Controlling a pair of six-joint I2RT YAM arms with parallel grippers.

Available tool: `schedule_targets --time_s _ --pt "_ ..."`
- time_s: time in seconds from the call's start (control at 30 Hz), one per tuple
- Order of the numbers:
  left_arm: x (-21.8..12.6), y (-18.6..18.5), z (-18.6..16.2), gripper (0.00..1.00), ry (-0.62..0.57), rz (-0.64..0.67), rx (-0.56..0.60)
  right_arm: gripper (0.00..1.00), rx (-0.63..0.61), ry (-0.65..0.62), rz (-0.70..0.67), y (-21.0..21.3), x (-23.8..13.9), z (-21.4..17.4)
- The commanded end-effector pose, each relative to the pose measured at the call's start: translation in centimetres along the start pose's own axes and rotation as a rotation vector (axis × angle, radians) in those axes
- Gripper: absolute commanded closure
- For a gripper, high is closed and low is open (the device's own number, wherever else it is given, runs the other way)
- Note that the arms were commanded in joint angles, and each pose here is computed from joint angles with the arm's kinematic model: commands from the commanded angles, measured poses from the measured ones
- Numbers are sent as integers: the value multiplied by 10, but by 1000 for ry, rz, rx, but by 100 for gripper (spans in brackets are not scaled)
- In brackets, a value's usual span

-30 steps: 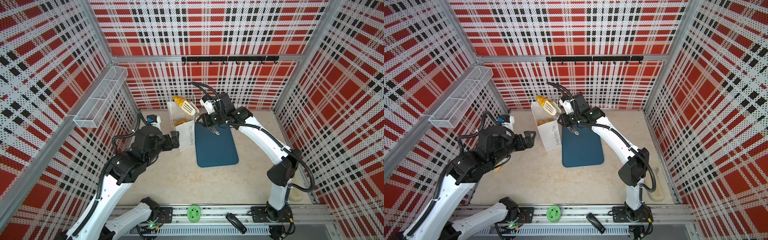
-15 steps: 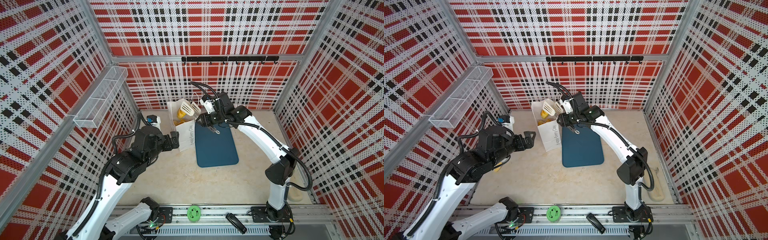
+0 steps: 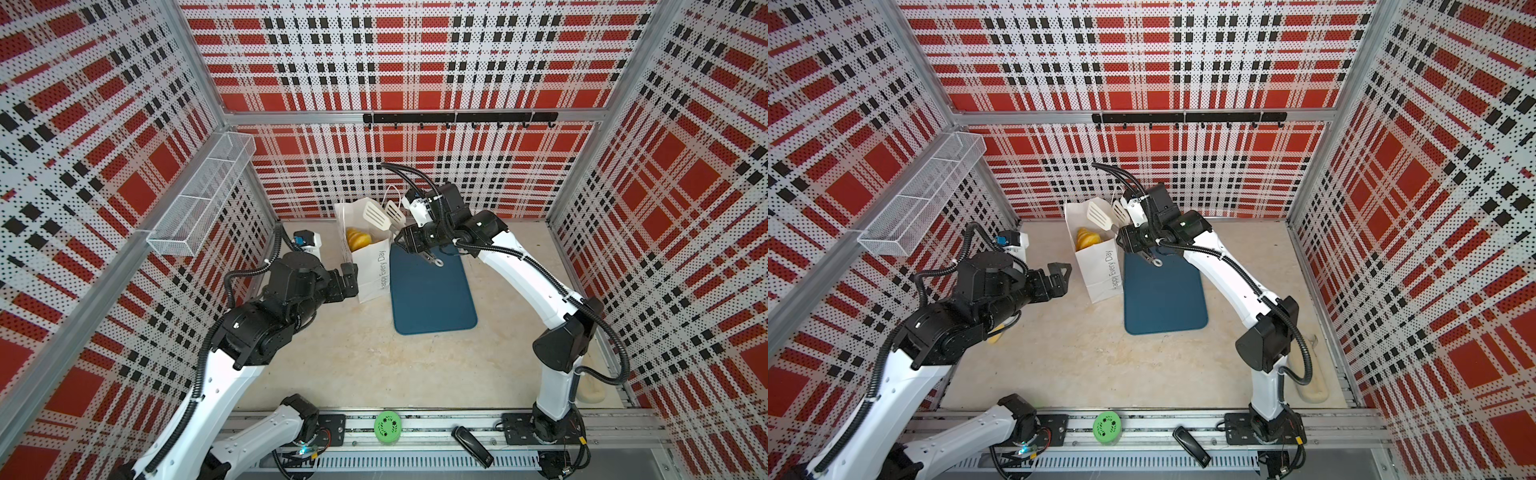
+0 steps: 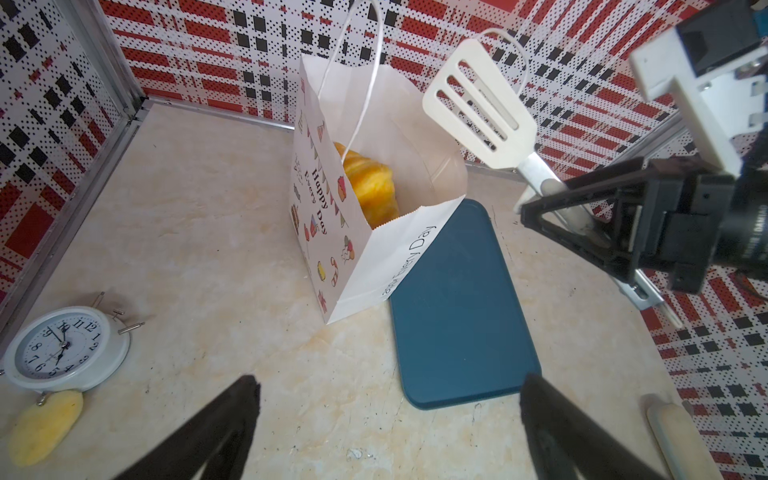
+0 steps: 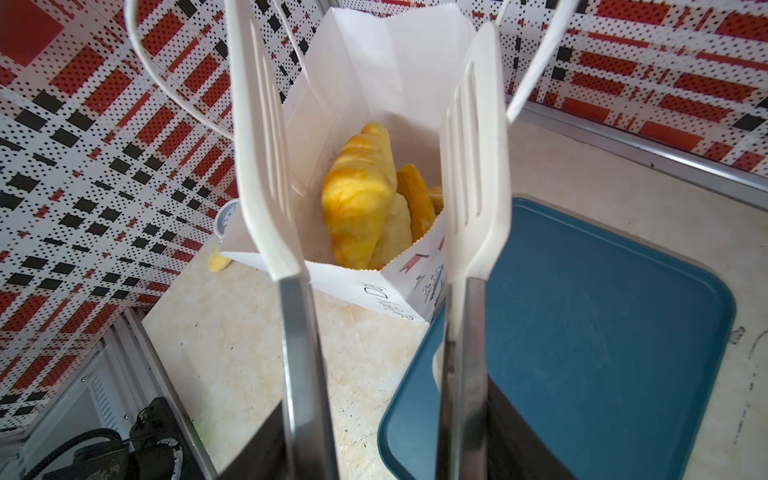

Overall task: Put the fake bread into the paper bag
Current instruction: 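Withdraw the tongs from the bag and move them beside the tray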

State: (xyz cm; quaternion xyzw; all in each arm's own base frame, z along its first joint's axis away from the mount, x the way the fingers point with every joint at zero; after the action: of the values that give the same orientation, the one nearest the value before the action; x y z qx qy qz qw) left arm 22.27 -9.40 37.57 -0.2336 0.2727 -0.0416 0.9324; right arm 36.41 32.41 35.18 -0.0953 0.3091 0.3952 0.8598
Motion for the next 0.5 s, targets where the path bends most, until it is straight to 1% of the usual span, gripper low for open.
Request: schedule_targets --time_s 0.0,0.23,0.4,0.47 --pt "1 7 -1 1 -3 32 -9 41 -80 -163 -53 4 -58 35" --pt "1 11 -2 1 -14 51 -3 40 -91 -152 -112 -10 -85 21" --pt "4 17 -7 0 -9 73 5 40 -95 -120 -214 -31 -105 -1" --pt "4 20 -9 1 -12 84 6 40 -79 -98 -253 -42 -111 -13"
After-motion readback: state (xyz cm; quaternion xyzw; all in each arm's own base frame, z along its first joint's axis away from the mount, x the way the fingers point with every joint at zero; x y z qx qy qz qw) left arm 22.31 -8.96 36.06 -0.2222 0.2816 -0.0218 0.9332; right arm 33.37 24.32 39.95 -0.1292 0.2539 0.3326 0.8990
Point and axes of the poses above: each gripper's point midway between its finger pads, its own x axis out along the fingers, its own y axis along the line the jaws close on, z = x × y, the point moved 4 cm from there along -x, back along the fingers, and after that the axes turned 12 degrees about -x, right-handed, at the moved point
